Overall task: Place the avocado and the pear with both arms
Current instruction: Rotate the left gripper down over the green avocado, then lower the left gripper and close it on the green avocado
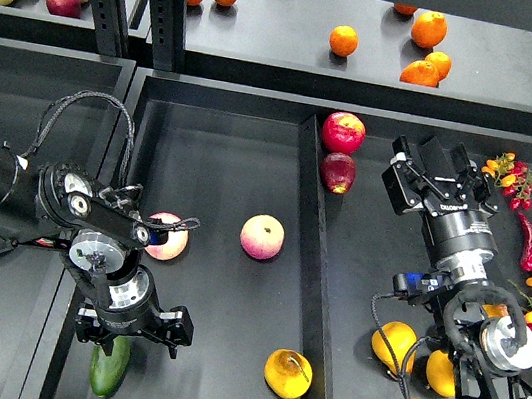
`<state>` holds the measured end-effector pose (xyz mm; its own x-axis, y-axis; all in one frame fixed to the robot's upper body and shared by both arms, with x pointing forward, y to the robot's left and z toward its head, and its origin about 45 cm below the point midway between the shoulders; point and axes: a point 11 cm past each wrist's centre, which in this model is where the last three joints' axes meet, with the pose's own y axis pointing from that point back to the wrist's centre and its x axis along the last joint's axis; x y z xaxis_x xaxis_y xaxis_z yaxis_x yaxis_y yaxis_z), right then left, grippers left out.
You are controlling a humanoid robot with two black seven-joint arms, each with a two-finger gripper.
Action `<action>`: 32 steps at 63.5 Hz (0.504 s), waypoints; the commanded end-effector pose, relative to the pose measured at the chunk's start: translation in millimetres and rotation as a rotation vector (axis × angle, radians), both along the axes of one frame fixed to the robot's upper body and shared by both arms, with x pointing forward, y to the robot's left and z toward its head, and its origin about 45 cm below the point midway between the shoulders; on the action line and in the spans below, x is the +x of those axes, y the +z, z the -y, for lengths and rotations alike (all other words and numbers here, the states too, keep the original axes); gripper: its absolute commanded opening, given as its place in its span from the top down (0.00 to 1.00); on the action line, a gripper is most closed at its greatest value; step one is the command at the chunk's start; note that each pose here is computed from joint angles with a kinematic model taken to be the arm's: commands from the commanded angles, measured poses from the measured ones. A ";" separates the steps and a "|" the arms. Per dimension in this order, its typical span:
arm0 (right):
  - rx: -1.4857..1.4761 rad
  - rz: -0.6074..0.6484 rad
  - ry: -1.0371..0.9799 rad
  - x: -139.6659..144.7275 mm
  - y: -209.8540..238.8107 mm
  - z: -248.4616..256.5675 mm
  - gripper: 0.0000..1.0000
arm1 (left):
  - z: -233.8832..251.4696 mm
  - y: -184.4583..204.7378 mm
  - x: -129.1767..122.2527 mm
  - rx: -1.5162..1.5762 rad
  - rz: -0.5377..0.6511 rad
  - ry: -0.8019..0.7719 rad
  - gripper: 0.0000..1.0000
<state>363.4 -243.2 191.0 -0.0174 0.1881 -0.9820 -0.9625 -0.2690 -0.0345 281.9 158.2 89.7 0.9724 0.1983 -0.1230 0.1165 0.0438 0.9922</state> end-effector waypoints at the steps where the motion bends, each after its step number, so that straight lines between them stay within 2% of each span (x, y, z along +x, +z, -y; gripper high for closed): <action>1: 0.000 0.000 0.001 -0.1 -0.2 -0.4 0.00 | -4.0 -3.8 -0.4 0.016 0.000 -0.001 0.00; 8: 0.000 0.001 0.002 -0.2 -0.2 -0.9 0.00 | -3.1 -6.6 4.2 0.019 0.015 0.005 0.00; 32: -0.001 0.002 0.004 -0.3 -0.1 -1.4 0.00 | -3.2 -29.2 -11.7 0.027 -0.021 0.008 0.01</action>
